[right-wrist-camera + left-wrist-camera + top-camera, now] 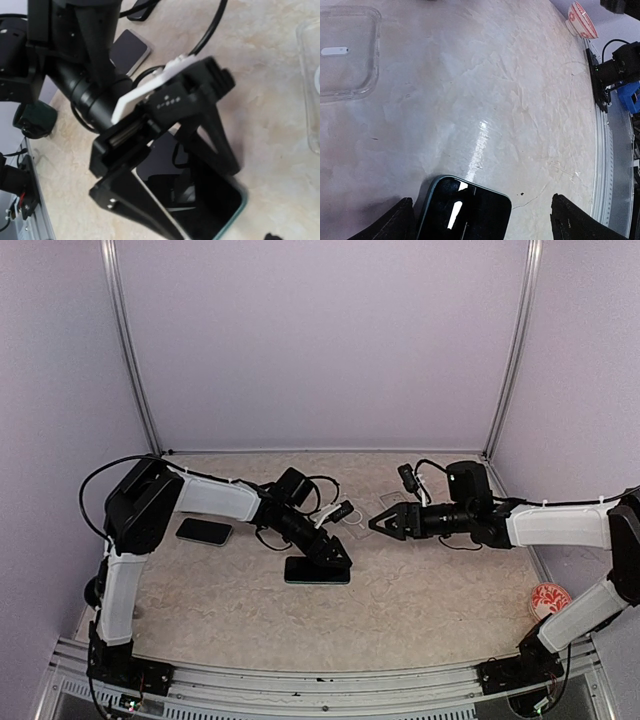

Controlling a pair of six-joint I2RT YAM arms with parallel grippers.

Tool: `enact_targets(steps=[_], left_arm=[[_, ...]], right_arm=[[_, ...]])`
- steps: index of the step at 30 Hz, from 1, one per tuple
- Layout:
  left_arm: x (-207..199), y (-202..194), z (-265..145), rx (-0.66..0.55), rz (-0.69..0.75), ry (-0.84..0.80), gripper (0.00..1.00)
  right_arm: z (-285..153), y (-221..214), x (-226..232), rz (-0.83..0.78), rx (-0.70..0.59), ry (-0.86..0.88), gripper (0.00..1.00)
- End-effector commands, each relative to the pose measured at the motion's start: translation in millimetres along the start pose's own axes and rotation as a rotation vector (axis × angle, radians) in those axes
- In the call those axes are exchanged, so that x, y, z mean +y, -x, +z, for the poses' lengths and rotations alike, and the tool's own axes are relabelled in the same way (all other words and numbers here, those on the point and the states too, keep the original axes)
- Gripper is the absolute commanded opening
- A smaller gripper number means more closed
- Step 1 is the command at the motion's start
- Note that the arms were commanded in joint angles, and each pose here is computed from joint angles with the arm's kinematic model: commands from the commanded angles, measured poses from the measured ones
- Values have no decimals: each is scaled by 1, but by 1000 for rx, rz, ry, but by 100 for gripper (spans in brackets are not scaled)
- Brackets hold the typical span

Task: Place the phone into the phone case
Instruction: Move the phone to the corner of the board, then pick up the phone at the center of the board.

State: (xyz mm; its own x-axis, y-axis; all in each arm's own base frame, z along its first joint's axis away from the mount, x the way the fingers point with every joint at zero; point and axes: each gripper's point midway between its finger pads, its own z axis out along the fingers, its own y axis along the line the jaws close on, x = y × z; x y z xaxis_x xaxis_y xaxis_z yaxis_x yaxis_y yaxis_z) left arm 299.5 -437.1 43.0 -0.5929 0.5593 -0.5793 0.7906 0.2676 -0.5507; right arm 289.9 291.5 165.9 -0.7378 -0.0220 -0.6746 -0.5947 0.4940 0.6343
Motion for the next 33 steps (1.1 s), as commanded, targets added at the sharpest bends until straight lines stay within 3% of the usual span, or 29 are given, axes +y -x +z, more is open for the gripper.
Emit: enact_targets(steps=[1, 6, 14, 20, 28, 33], left_arm=[[-19, -17, 1, 56, 23, -75, 90], [-16, -5, -5, 12, 5, -41, 91], [-22, 56, -73, -302, -48, 1, 95], [-30, 71, -105, -390, -42, 85, 99], [-20, 57, -139, -519, -216, 251, 99], [-14, 38, -155, -537, -209, 406, 99]], right_arm=[[-8, 8, 0, -34, -24, -22, 89], [-11, 7, 2, -65, -25, -24, 89], [-13, 3, -6, -176, -58, -53, 89], [-3, -11, -6, -285, -51, -34, 99], [5, -17, 11, -628, -75, -73, 100], [14, -27, 25, -860, -60, -57, 100]])
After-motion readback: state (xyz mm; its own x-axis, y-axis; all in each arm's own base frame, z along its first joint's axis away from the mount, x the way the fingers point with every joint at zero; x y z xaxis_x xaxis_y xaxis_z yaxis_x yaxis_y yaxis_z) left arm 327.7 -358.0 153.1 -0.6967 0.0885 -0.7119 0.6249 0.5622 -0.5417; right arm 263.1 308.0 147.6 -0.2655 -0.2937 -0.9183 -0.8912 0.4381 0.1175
